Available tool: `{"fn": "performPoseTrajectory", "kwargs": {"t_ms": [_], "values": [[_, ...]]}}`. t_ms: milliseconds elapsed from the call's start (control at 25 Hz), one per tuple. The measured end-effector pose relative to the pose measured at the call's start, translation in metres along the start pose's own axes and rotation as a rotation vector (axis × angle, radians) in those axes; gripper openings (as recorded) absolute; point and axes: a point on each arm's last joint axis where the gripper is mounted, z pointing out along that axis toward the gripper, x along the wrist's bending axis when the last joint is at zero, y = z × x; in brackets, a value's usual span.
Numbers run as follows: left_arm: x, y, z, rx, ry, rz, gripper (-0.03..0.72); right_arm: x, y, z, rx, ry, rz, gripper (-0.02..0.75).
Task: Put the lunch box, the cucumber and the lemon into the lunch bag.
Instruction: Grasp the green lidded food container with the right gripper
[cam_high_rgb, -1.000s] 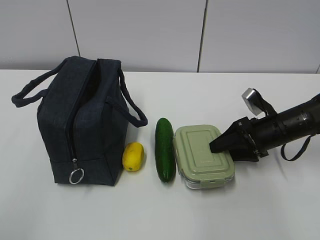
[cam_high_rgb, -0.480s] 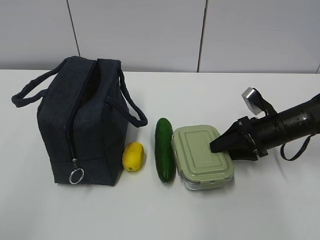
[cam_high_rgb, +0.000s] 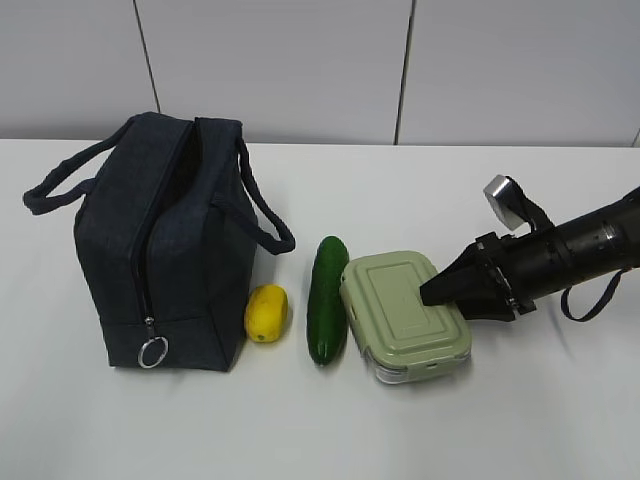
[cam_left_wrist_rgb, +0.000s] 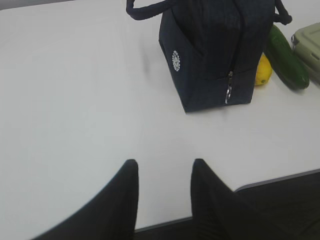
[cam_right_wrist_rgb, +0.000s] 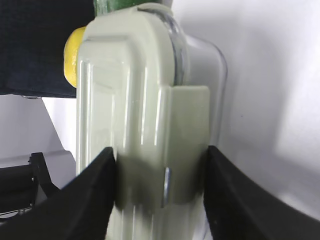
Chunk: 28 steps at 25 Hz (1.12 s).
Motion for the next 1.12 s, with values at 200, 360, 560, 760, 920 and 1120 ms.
{"fn": "performPoseTrajectory", "kwargs": {"t_ms": [200,360,560,760,920,1120], "values": [[0.0,0.0,0.0,0.0,0.0,0.0,0.238,0.0001,-0.0002,0.0,0.002,0.001,0.002,0.4],[0.0,0.0,0.0,0.0,0.0,0.0,0.238,0.0001,-0.0002,0.0,0.002,0.001,0.006,0.398],[0.0,0.0,0.0,0.0,0.0,0.0,0.238,0.0001,-0.0002,0.0,0.002,0.001,0.016,0.398],[0.0,0.0,0.0,0.0,0.0,0.0,0.238,0.0001,-0.0002,0.0,0.002,0.001,0.029,0.39],[0.0,0.0,0.0,0.0,0.0,0.0,0.238,0.0001,-0.0005,0.0,0.006,0.001,0.036,0.375],[0.0,0.0,0.0,0.0,0.0,0.0,0.238,0.0001,-0.0005,0.0,0.006,0.001,0.042,0.374]]}}
